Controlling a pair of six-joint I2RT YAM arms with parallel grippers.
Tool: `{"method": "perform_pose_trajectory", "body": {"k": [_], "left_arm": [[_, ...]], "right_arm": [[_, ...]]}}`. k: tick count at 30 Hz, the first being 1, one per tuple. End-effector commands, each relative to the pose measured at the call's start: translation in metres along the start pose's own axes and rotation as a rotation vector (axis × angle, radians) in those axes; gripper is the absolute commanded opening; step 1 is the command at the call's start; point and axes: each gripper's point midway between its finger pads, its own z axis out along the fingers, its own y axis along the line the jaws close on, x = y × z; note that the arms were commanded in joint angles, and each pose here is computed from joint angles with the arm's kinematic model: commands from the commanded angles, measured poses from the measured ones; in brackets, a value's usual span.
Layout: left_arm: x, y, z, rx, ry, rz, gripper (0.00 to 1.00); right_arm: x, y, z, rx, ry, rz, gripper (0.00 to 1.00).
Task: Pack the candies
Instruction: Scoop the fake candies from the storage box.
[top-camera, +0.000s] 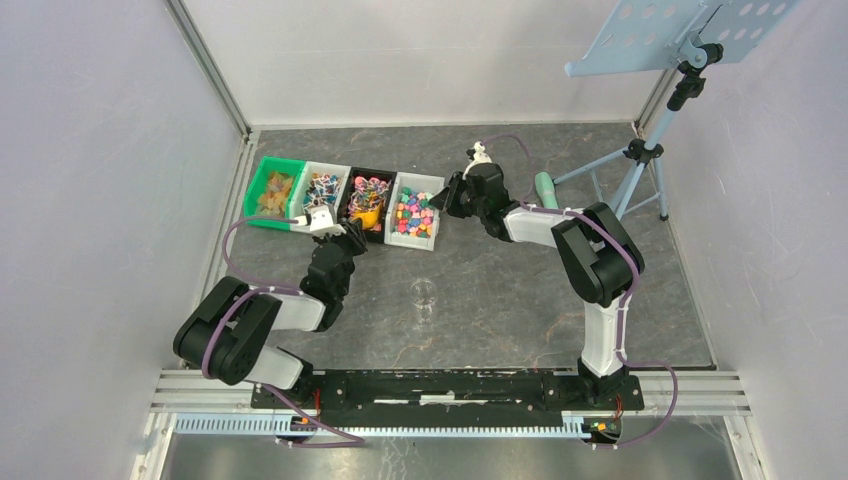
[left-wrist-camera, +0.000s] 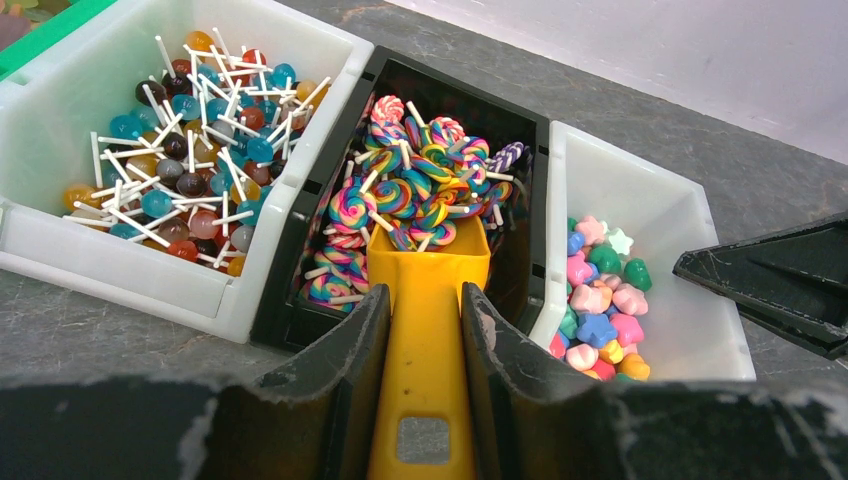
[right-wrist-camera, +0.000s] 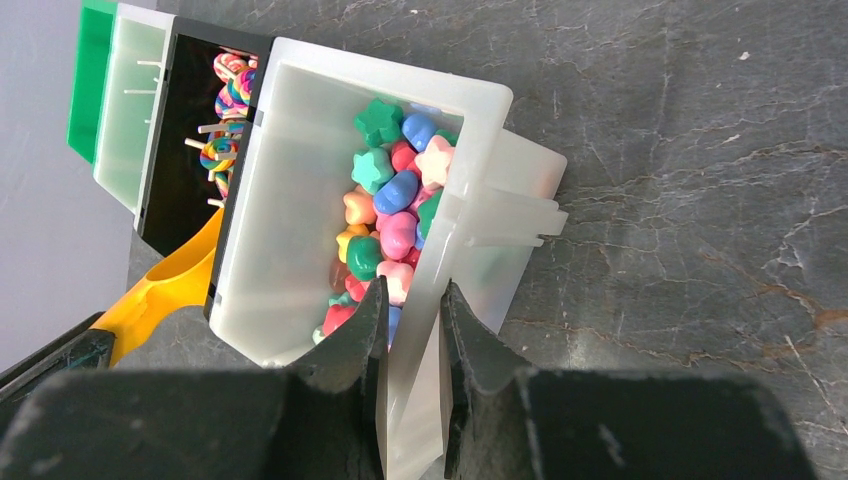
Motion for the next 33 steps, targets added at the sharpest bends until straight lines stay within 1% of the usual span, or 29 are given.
{"method": "perform_pose_trajectory", "body": {"k": [1, 10, 19, 33], "left_arm": [[-0.01, 0.037, -0.006, -0.155, -0.048, 0.072, 0.02], [-0.023, 0.03, -0.007, -0.131, -0.077, 0.082, 0.02], [-0.025, 0.026, -0.006, -0.112, -0.077, 0.092, 0.02], [-0.028, 0.022, -0.013, -0.096, -0.088, 0.107, 0.02]], "right_arm": [[0.04, -0.001, -0.014, -0.041, 0.145, -0.076, 0.0], [0.036, -0.009, -0.016, -0.024, 0.12, -0.041, 0.0], [0.027, -0.007, -0.017, -0.023, 0.081, 0.007, 0.0], [0.026, -0.01, -0.014, -0.019, 0.076, 0.023, 0.0]]}}
